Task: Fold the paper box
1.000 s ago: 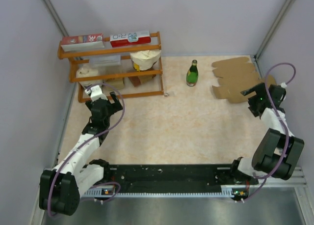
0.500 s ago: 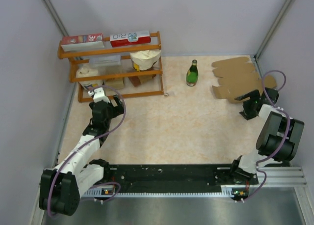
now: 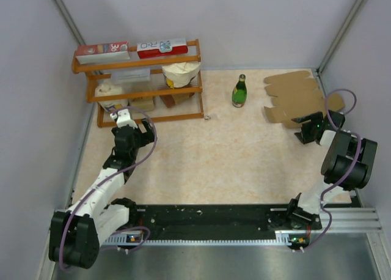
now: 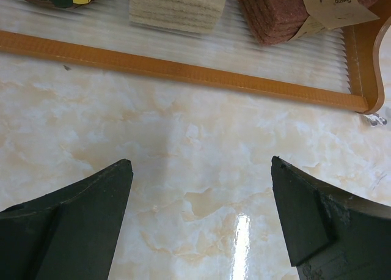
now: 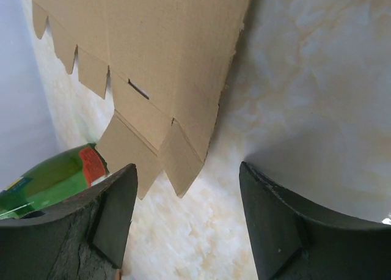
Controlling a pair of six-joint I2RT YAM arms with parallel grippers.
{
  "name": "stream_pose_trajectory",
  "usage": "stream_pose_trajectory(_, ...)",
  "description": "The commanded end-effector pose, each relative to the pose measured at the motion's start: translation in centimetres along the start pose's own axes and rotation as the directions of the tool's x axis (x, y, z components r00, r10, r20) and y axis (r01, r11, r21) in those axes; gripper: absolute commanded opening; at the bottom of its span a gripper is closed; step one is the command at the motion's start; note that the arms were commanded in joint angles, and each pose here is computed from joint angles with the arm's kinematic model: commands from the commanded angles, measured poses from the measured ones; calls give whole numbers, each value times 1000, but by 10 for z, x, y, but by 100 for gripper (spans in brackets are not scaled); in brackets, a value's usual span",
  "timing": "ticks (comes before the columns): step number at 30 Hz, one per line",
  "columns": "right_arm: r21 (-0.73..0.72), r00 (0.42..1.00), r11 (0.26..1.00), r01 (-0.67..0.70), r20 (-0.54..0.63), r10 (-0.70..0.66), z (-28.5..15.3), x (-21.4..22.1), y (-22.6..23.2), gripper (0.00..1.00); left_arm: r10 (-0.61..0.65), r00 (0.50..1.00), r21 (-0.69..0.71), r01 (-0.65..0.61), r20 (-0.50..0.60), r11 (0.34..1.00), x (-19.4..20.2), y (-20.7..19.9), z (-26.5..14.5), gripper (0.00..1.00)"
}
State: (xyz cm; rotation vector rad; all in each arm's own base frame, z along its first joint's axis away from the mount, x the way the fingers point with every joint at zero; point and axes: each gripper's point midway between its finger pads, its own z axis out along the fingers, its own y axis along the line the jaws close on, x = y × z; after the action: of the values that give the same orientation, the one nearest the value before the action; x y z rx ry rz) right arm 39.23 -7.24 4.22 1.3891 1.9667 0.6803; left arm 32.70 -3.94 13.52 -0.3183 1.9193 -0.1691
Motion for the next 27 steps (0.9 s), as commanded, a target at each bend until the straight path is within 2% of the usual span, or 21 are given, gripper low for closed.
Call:
stream_pose_trajectory(1, 37, 999, 999, -32, 2, 32, 13, 5, -18, 67, -30, 999, 44, 28, 41, 999, -15, -11, -4, 99)
stream_pose_trajectory(6, 33, 999, 998, -53, -6, 54, 23, 3, -19, 64, -29, 999, 58, 28, 27, 998, -13, -14, -3, 99)
stream_pose_trajectory(15, -25, 994, 994, -105, -35, 104, 39, 4, -14, 46, -22, 999, 79, 20, 27, 997, -14, -19, -1, 99)
stream_pose_trajectory(20, -29, 995, 995, -99, -33, 98, 41, 1, -11, 40, -23, 999, 88, 20, 30, 996, -15, -21, -3, 99)
stream_pose_trajectory(25, -46, 996, 996, -82, -30, 81, 41, 1, -9, 20, -20, 999, 99, 17, 33, 995, -17, -23, -6, 99)
stream_pose_trajectory(27, -59, 997, 996, -70, -28, 68, 41, 1, -6, 17, -20, 999, 102, 16, 38, 995, -19, -24, -7, 98)
